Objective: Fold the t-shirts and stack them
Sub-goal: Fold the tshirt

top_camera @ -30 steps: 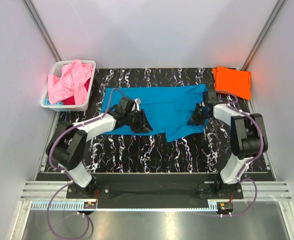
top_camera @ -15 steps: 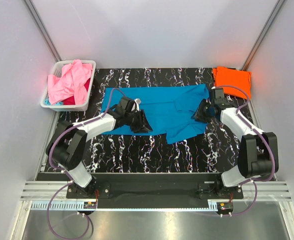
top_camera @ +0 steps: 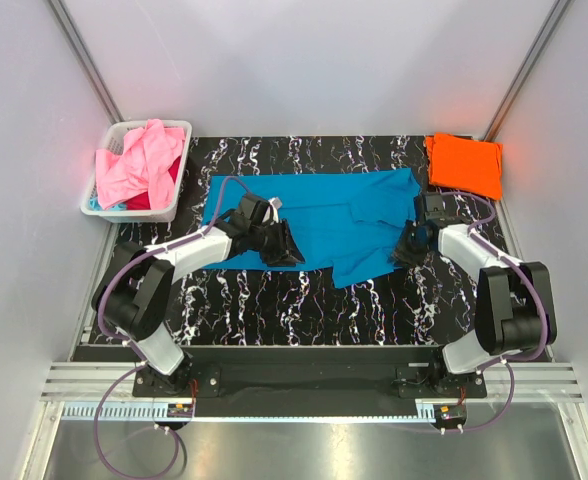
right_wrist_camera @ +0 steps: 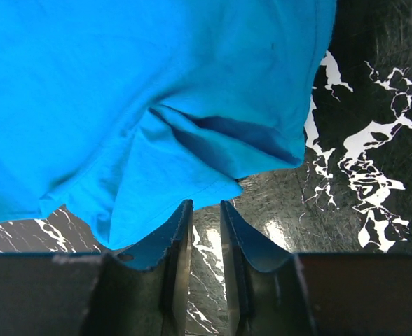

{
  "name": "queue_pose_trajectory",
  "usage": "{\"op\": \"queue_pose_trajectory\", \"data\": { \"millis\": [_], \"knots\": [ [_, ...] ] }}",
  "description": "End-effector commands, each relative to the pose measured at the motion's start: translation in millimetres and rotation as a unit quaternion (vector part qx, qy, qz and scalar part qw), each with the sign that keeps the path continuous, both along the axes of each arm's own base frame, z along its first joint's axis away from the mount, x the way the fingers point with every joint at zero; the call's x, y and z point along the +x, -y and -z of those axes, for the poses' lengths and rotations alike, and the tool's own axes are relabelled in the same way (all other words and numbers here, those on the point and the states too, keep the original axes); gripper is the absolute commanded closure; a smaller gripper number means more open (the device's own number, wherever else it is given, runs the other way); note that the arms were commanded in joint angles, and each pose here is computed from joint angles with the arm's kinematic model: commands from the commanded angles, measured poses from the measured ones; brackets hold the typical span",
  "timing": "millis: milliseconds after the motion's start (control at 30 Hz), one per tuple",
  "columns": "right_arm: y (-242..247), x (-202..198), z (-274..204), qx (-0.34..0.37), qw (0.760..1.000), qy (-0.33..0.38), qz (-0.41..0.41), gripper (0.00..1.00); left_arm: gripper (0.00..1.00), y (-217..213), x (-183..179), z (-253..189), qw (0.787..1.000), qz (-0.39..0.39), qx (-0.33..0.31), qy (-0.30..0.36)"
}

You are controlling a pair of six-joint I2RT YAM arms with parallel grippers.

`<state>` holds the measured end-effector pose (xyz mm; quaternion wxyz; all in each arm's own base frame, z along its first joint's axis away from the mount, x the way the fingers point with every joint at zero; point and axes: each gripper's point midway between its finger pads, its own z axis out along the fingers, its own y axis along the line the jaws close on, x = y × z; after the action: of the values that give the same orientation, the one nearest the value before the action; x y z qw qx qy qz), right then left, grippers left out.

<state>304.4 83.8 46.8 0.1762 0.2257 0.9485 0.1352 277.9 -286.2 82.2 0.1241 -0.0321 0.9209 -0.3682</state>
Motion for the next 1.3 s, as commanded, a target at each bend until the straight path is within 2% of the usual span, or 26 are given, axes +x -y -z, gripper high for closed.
{"op": "queue_pose_trajectory", "data": {
  "millis": [0,167,433,700,833,933,1000,1133,1267],
  "knots": [
    [2.2,-1.9,6.6,-0.005,1.000,-0.008,0.003,0.72,0.61,4.0,9.2,-14.0,1.000,0.004,-0.014,0.024],
    [3.3,-6.6,14.2,-0.007,1.000,-0.017,0.003,0.71,0.61,3.5,9.6,-12.9,1.000,0.004,-0.013,0.022],
    [0.8,-9.5,24.4,0.000,1.000,-0.025,-0.004,0.58,0.61,2.4,9.3,-12.5,1.000,0.004,-0.013,0.022],
    [-0.3,-6.7,39.0,0.014,0.999,-0.029,-0.004,0.57,0.61,0.1,8.5,-12.0,1.000,0.004,-0.014,0.020],
    [-0.6,0.9,39.8,0.018,1.000,-0.022,-0.005,0.62,0.61,-0.5,9.8,-15.5,1.000,0.003,-0.018,0.023],
    [-1.5,3.2,40.0,0.022,0.999,-0.024,-0.002,0.73,0.61,-0.7,10.6,-17.3,1.000,0.003,-0.020,0.024],
    [-1.7,3.1,39.7,0.024,0.999,-0.026,-0.001,0.87,0.61,-1.8,10.4,-17.4,1.000,0.003,-0.019,0.024],
    [-1.3,3.5,36.0,0.023,0.999,-0.023,0.000,0.97,0.61,-3.1,11.1,-18.0,1.000,0.001,-0.018,0.025],
    [-0.9,-0.2,29.9,0.023,1.000,-0.020,0.004,1.00,0.61,-4.4,11.4,-17.5,1.000,-0.002,-0.014,0.026]
  ]
}}
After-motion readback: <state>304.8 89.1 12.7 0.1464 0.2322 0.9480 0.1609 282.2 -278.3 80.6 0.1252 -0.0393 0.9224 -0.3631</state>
